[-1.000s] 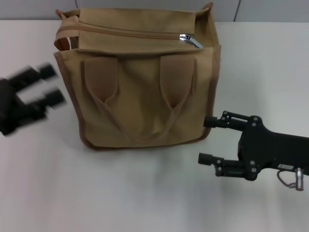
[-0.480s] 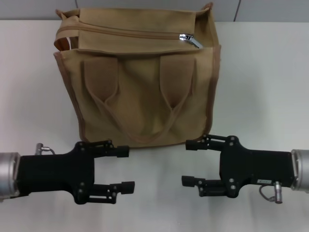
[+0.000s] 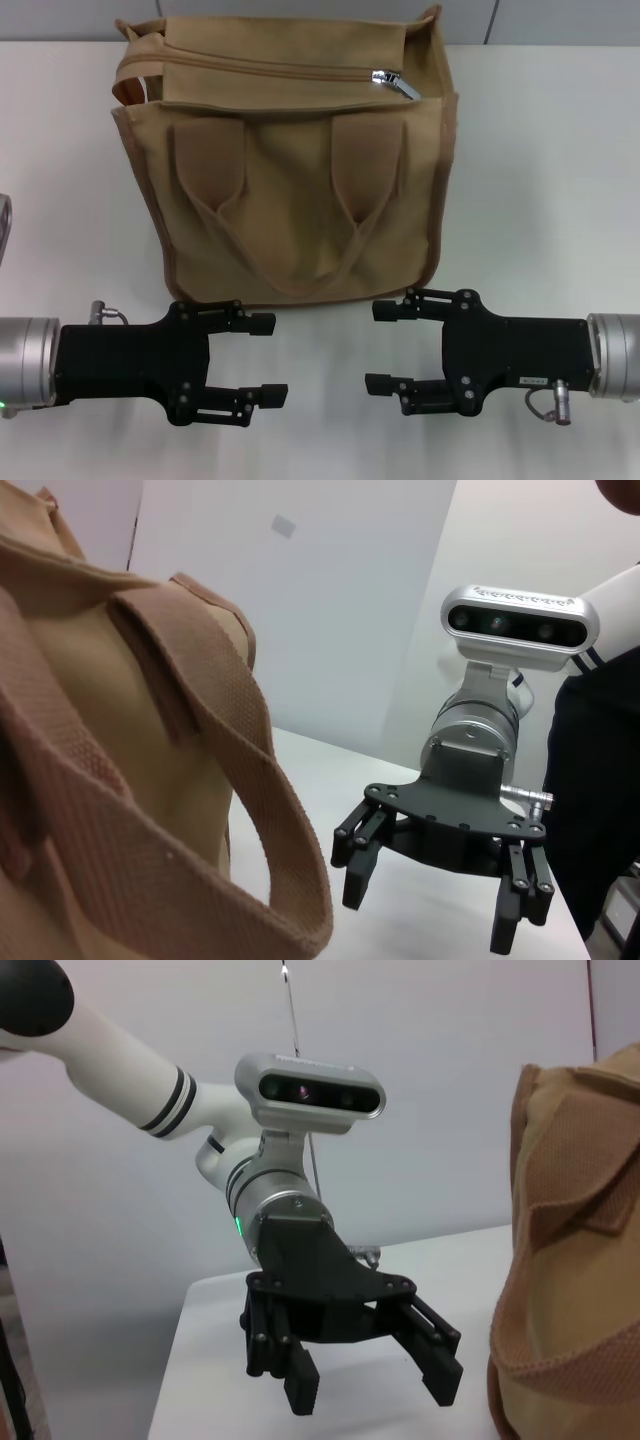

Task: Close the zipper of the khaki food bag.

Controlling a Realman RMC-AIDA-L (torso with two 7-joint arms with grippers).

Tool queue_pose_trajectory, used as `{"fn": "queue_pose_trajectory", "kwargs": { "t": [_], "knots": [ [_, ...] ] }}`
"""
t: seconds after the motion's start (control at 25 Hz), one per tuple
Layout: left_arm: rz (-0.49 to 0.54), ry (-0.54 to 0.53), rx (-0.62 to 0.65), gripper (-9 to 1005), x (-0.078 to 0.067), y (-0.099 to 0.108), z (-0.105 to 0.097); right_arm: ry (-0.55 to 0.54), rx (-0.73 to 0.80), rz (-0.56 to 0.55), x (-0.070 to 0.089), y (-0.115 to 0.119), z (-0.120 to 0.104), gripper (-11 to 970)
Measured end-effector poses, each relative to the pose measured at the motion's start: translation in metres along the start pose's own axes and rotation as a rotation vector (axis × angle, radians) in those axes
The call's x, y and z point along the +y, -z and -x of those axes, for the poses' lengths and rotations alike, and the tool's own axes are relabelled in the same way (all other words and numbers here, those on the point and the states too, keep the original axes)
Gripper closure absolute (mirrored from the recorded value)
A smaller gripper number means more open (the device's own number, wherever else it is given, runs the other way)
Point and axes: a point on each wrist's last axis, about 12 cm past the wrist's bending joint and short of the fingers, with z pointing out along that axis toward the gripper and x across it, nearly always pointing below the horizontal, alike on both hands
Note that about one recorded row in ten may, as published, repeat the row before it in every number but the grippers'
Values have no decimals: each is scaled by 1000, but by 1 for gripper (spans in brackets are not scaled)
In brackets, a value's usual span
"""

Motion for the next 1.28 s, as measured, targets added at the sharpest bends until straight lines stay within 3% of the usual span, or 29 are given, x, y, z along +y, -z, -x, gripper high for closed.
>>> {"fn": "queue_pose_trajectory", "kwargs": {
  "t": [1.28],
  "knots": [
    [11,1,10,196,1,1,-1,2,13,5,-2,-3,0,197]
  ]
}}
